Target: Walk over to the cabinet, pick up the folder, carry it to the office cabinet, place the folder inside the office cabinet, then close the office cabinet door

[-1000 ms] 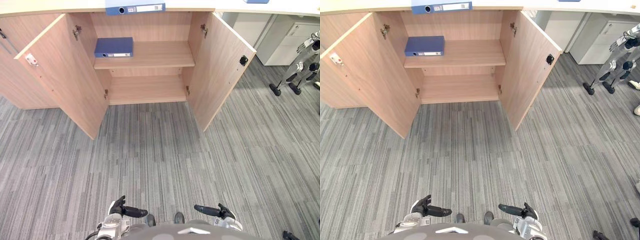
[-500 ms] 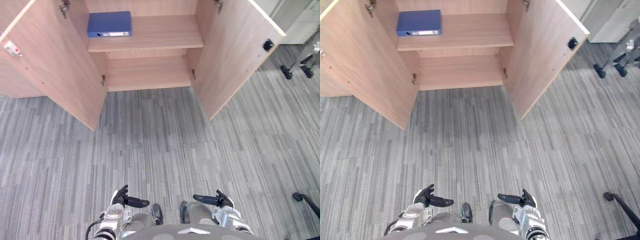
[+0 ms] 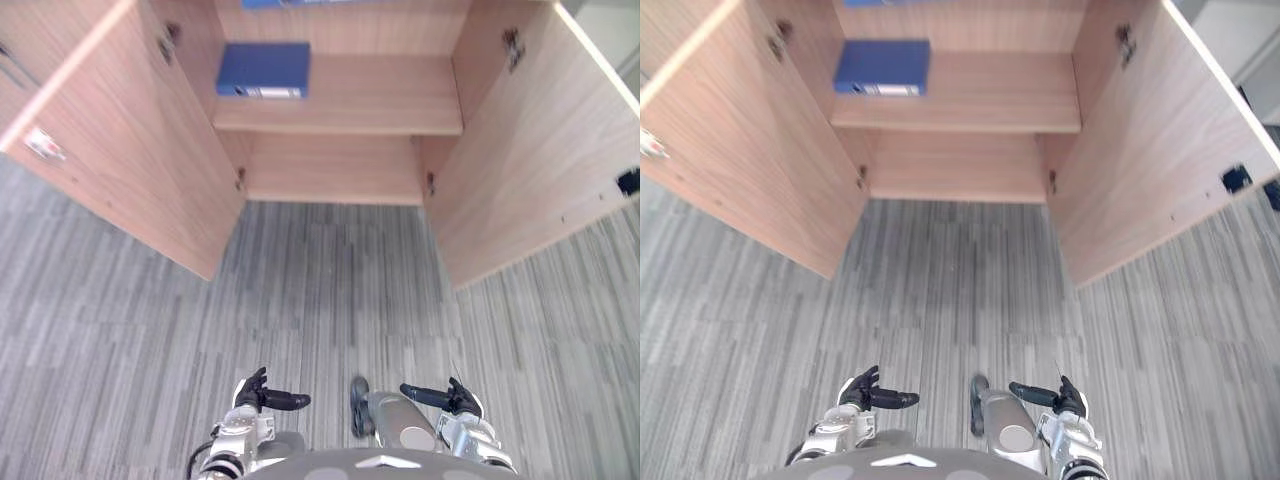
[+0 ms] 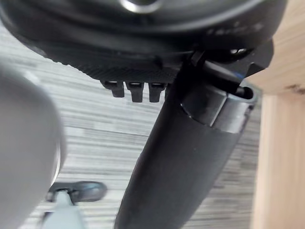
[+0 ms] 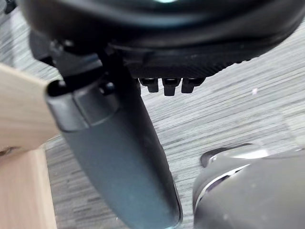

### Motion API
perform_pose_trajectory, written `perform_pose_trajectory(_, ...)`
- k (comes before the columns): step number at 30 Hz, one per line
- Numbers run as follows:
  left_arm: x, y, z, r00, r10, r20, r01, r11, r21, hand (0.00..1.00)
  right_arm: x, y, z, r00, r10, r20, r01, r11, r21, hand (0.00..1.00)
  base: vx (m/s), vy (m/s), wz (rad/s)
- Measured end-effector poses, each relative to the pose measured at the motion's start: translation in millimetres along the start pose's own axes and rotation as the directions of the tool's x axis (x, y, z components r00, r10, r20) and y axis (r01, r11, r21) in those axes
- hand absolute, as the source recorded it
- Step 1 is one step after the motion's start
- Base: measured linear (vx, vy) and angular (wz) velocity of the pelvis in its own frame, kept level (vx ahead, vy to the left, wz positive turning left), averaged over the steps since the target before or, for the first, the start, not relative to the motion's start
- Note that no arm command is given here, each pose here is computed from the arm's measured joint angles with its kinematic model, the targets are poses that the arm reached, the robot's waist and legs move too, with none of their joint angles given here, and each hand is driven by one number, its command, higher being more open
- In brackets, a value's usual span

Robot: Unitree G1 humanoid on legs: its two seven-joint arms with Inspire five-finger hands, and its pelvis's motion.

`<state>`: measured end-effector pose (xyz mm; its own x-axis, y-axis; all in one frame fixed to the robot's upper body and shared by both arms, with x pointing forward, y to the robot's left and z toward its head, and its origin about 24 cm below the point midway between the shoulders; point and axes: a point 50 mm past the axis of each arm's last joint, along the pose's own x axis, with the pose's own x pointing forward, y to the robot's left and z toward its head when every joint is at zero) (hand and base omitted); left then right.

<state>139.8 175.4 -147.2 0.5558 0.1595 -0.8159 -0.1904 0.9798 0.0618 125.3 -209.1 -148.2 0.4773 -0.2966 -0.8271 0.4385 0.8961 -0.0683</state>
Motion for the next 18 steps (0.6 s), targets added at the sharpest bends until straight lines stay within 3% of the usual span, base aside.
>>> perform_pose_trajectory(5, 2, 0, 18, 0.997, 0.018, 0.069, -0.015, 0.999, -0.046, 1.0, 0, 13, 7, 0.999, 0.029, 0.028, -0.03, 0.999, 0.023, 1.0, 0.28, 0.082, -0.43)
perform_pose_trajectory(10, 3, -7, 8, 1.0, -0.008, 0.016, 0.008, 1.0, -0.005, 1.0, 0, 4, -4, 1.0, 0.005, -0.024, -0.005, 1.0, 0.01, 1.0, 0.29, 0.246, -0.43)
perform_pose_trajectory(13, 4, 9, 4, 1.0, 0.022, -0.011, -0.022, 0.999, 0.027, 1.0, -2, 11, -21, 0.995, 0.018, -0.1, -0.016, 1.0, 0.015, 1.0, 0.27, 0.218, -0.29)
perform_pose_trajectory(18, 1, 17, -9, 0.998, 0.038, -0.051, -0.036, 0.998, 0.043, 1.0, -1, 10, -17, 0.995, 0.019, -0.095, -0.018, 1.0, 0.006, 1.0, 0.25, 0.182, -0.67)
